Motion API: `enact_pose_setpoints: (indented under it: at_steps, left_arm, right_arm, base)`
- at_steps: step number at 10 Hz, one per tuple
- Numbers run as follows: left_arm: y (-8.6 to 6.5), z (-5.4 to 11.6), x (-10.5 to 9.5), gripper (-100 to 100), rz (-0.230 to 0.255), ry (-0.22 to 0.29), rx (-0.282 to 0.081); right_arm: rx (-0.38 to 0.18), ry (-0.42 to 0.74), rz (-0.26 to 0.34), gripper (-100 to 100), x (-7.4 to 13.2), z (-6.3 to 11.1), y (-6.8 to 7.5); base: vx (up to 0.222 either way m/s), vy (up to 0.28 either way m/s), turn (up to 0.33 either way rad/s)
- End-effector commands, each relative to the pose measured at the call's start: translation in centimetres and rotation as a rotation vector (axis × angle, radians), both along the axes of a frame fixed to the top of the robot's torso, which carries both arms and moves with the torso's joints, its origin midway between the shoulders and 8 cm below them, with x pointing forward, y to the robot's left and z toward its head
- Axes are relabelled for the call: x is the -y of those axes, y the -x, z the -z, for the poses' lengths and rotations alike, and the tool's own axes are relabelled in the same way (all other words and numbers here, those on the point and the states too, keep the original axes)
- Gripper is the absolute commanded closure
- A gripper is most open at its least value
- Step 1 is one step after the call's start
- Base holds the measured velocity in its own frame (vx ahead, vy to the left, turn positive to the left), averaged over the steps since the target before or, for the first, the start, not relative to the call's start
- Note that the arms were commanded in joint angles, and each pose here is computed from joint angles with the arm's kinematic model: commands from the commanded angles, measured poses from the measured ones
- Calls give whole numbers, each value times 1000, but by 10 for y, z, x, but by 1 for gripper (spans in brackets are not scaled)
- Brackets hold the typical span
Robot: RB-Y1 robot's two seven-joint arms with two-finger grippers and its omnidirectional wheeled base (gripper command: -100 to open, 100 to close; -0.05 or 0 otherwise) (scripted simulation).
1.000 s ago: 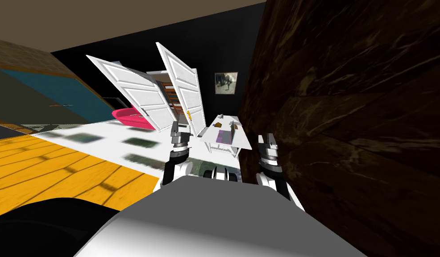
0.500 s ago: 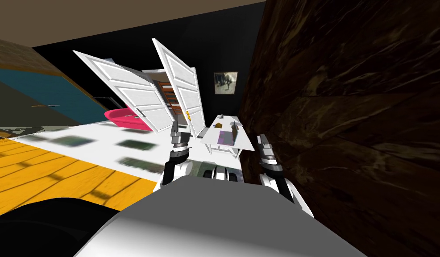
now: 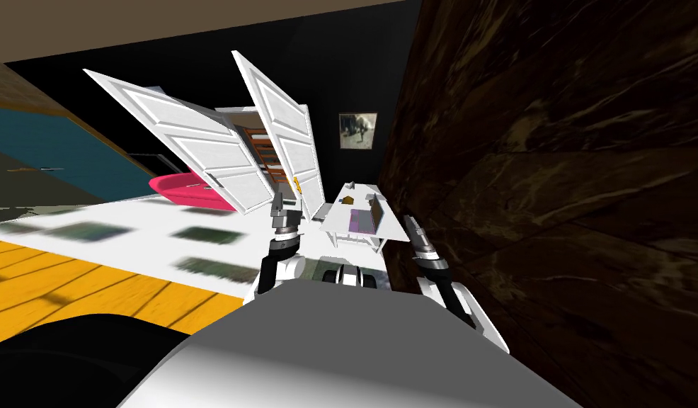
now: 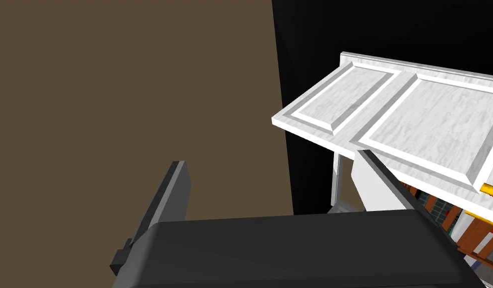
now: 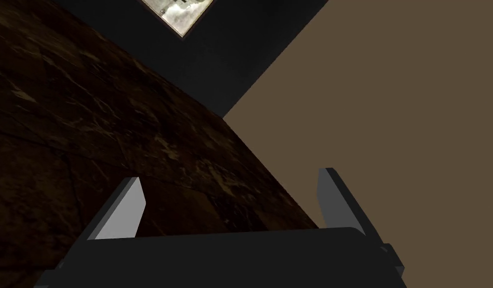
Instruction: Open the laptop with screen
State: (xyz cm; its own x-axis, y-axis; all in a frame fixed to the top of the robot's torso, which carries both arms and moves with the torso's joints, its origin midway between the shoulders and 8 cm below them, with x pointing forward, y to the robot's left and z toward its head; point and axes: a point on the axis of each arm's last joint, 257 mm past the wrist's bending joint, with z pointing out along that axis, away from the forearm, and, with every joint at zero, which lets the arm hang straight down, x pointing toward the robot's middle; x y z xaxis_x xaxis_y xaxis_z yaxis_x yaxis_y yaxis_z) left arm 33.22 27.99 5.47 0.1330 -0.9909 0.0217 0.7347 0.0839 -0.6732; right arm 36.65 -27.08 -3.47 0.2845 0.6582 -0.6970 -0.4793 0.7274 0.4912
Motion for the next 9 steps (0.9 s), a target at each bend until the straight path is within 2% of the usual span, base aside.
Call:
enact_pose_setpoints:
  at_steps: [1,4,5,8,9]
  left_arm:
    - [0,0,0,0,0,0,0]
    - [0,0,0,0,0,0,0]
    - [0,0,0,0,0,0,0]
    - [0,0,0,0,0,0,0]
    - [0,0,0,0,0,0,0]
  right_arm:
    - [-19,113,50,-100,3,11,-4]
    - [-53,313,136,-100,13,30,-13]
    - [-53,324,137,-100,12,31,-13]
    - [-88,539,221,-100,28,51,-22]
    - [-88,552,222,-100,28,52,-22]
  base:
    - [51,86,-30]
    - [53,85,-64]
    - [49,88,-25]
    - [50,107,-62]
    - [46,99,-30]
